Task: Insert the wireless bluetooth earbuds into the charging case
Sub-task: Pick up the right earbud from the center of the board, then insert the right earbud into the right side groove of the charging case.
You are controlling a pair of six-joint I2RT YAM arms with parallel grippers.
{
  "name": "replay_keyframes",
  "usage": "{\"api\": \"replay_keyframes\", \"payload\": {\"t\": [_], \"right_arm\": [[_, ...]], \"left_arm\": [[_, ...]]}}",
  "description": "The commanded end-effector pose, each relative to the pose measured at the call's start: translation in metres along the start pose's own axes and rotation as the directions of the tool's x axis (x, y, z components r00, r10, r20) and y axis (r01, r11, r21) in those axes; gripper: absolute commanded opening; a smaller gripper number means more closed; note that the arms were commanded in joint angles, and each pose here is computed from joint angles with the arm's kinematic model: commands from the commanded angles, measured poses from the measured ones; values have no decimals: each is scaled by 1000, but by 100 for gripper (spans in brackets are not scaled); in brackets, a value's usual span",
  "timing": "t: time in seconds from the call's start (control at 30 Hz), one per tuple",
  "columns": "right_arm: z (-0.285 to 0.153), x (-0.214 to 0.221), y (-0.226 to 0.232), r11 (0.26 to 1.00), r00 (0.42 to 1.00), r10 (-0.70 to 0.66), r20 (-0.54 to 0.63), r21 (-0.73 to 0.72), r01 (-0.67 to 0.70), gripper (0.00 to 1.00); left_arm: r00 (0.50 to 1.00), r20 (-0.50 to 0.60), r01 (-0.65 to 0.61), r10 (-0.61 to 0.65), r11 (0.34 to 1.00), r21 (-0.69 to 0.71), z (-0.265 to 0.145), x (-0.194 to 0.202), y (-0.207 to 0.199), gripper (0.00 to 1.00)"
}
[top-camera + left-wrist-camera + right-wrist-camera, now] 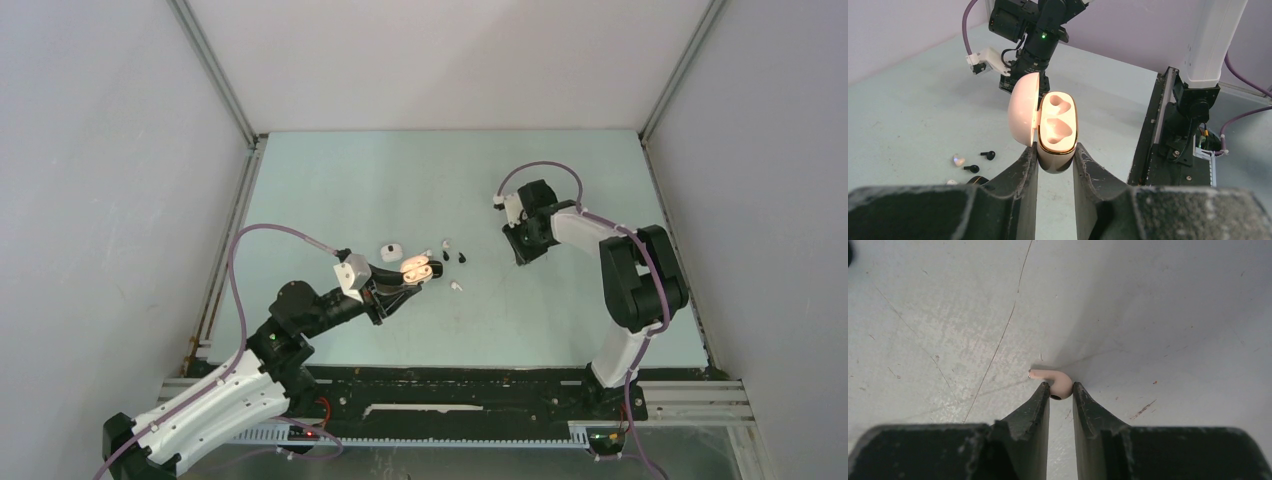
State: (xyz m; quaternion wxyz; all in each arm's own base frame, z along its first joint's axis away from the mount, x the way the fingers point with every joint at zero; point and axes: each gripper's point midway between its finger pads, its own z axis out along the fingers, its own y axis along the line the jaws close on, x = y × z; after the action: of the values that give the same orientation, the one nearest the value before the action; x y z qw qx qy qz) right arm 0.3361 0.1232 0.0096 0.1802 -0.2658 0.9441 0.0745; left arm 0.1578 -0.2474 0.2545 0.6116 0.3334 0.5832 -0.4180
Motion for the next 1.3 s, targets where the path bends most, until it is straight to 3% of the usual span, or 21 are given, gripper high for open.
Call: {"api": "replay_keyframes", "payload": {"t": [0.0,0.17,0.47,0.6,0.8,1.0,1.13,1.27], "right_arm": [[-13,-9,1,993,994,-105,16,49,104,9],[-41,-33,7,957,962,-262,78,146,249,0],[-91,-57,23,892,894,-418,160,259,370,0],[-125,-72,34,814,809,-553,198,337,474,0],[-197,-115,48,693,626,-703,337,522,498,0],[-238,-154,48,553,478,-820,316,655,516,0],[-278,-182,52,384,303,-917,259,776,500,0],[-331,-191,84,292,116,-956,268,853,432,0]], "left_arm": [[997,65,-33,33,999,5,2,-30,-2,0],[998,48,-26,27,1000,-7,4,-27,1,0],[1000,22,-19,19,1000,-25,7,-22,5,0],[1000,10,-13,13,999,-39,8,-20,9,0],[1000,6,3,-2,1000,-29,13,-18,8,0],[1000,9,21,-20,999,-46,19,-15,12,0],[1000,3,31,-31,998,-56,26,-19,16,0],[996,65,69,-60,986,-154,30,-38,32,0]]}}
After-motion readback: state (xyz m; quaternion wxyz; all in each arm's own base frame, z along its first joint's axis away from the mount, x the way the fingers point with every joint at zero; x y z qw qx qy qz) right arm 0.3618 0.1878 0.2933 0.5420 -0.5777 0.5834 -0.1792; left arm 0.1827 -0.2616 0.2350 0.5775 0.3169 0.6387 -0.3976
